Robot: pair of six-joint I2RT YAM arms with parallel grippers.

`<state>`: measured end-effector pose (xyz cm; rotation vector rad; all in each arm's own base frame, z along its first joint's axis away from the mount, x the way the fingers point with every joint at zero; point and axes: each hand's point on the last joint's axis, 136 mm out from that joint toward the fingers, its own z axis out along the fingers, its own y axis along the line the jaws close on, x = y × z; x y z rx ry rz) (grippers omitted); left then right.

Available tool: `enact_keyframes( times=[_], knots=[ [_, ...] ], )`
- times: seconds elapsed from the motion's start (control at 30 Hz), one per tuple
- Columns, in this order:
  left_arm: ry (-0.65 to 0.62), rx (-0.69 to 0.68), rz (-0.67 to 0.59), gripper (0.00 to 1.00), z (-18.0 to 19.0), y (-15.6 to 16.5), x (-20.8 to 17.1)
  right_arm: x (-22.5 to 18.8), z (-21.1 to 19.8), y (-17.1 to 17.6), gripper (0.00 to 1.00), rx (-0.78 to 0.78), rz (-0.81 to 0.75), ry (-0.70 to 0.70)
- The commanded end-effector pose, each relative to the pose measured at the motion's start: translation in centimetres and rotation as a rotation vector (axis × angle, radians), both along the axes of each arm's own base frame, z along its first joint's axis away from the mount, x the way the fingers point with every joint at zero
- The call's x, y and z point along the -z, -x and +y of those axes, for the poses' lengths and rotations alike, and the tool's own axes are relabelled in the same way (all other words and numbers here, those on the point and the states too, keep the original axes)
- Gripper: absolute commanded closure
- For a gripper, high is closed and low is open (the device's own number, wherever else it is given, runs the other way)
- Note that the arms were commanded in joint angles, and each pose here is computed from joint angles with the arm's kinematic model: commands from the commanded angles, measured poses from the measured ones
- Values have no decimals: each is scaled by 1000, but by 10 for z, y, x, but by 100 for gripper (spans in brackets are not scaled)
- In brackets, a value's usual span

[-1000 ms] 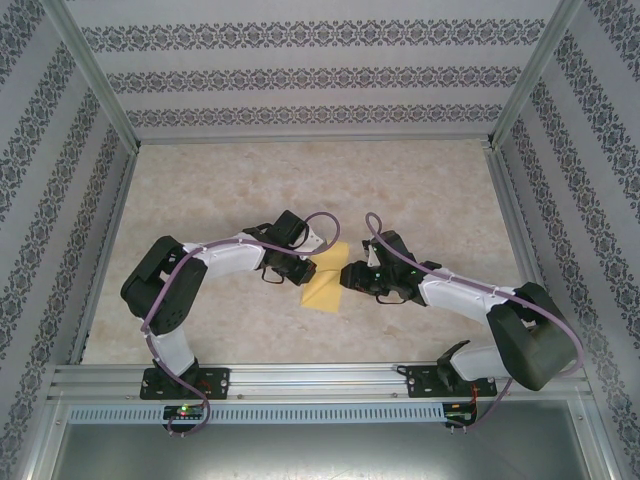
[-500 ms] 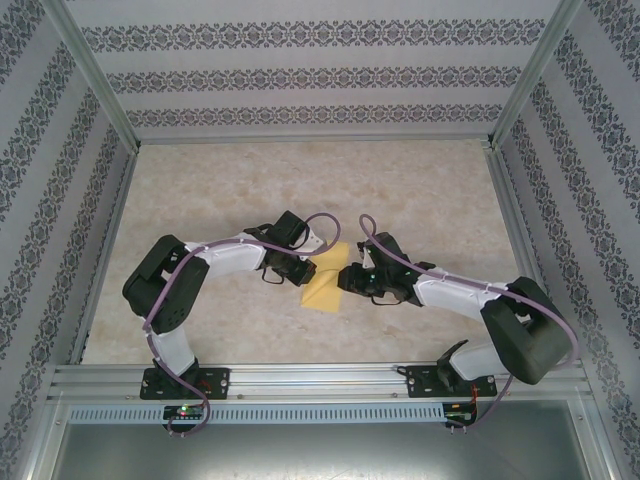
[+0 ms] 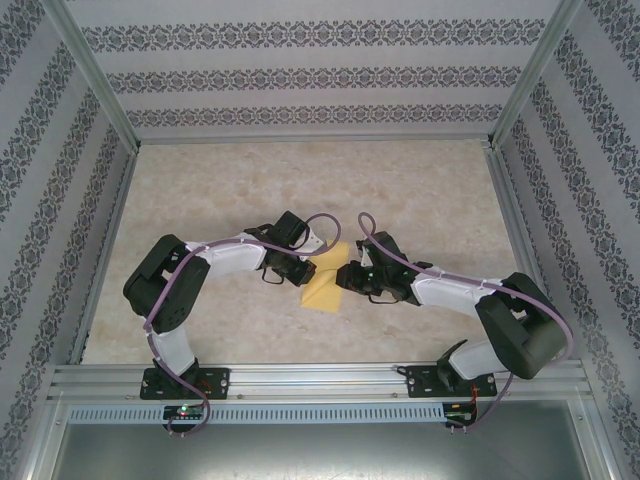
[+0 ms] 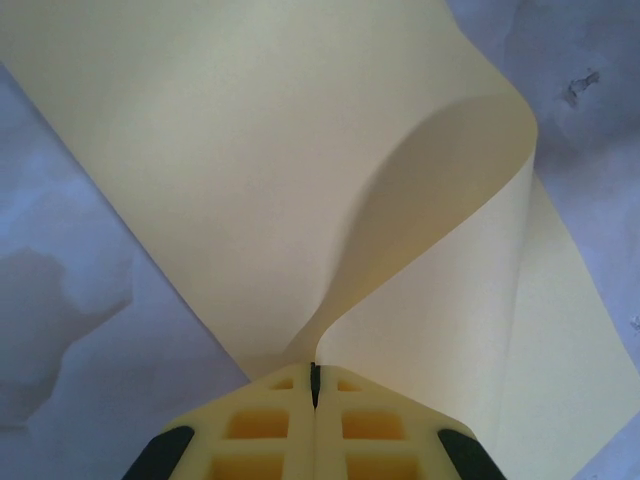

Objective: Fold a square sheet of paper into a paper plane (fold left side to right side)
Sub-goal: Fold the triangle a second time at the center of the table.

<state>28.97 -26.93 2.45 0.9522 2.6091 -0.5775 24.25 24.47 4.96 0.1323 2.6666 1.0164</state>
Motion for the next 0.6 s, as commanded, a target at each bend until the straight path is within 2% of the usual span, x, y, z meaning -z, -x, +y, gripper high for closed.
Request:
enact_keyframes(
  times=[0.0,0.57],
  knots=[
    [-11,-2,-25,100,3,-11,-4,-6,7,-2,77,-7,-14,-17],
    [4,10,-9,100,1,-8,-4,-10,26,-14,84,29,-12,-127]
  ],
)
